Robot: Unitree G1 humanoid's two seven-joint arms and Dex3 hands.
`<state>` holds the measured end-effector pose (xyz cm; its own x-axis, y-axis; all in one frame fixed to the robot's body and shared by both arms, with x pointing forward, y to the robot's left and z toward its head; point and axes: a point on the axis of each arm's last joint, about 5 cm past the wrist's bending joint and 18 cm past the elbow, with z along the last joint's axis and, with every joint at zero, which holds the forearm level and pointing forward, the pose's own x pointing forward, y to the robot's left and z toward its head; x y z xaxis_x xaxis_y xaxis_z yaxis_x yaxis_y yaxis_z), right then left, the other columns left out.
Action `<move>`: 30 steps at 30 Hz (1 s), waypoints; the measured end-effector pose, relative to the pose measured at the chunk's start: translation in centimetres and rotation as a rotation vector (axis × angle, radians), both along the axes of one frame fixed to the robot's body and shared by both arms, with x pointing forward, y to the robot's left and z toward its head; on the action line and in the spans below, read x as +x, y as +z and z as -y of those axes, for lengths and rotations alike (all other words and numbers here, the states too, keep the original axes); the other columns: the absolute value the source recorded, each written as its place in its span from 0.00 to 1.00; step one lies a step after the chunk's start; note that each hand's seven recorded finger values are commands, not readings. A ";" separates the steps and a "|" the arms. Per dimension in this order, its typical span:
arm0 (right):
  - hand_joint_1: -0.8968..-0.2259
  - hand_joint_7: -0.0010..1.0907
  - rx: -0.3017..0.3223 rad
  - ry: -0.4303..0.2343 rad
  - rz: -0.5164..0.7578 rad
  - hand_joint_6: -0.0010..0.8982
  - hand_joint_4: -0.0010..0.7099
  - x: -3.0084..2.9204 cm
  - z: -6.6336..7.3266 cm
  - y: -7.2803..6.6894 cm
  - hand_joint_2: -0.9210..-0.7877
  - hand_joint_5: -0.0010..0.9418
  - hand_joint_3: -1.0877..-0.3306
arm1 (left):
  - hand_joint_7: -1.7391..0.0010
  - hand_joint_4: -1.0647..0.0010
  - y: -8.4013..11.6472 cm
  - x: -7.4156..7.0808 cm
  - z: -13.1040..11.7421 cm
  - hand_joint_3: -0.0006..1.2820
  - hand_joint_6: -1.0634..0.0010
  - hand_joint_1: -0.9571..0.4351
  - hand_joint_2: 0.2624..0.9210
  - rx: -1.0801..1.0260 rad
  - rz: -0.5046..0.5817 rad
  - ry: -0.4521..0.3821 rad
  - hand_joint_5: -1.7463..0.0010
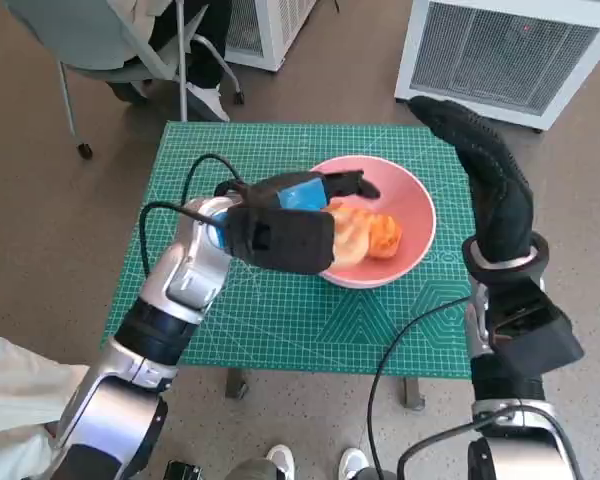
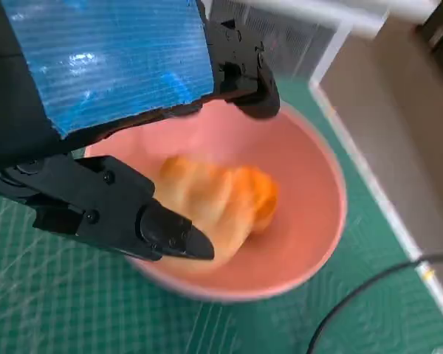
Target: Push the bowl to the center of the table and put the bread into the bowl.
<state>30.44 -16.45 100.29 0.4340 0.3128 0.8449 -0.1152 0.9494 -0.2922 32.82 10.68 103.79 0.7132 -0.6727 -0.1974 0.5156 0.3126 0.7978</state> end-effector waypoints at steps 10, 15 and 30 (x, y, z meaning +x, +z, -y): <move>0.50 0.65 0.036 -0.002 -0.002 0.00 0.35 0.00 -0.4 -0.1 0.00 0.14 0.37 | 0.79 0.82 -0.8 -1.1 -2.4 0.12 0.84 0.41 1.00 -0.438 0.207 0.043 0.99; 0.50 0.65 0.068 -0.005 -0.009 0.00 0.35 0.01 -0.6 -0.2 0.00 0.14 0.38 | 0.80 0.75 -1.1 -2.1 -3.2 0.17 0.77 0.44 1.00 -0.705 0.343 0.089 0.98; 0.52 0.71 0.133 0.040 0.016 0.05 0.41 0.33 -2.4 1.9 0.00 0.13 0.37 | 0.70 0.70 -1.7 -4.3 -3.1 0.27 0.86 0.43 1.00 -1.094 0.483 0.089 1.00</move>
<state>30.77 -14.10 102.22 0.4099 0.2144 0.8866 -0.1497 0.9746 -0.1665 28.48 13.77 102.11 0.6085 -0.2617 0.7491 0.1782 0.9650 0.1924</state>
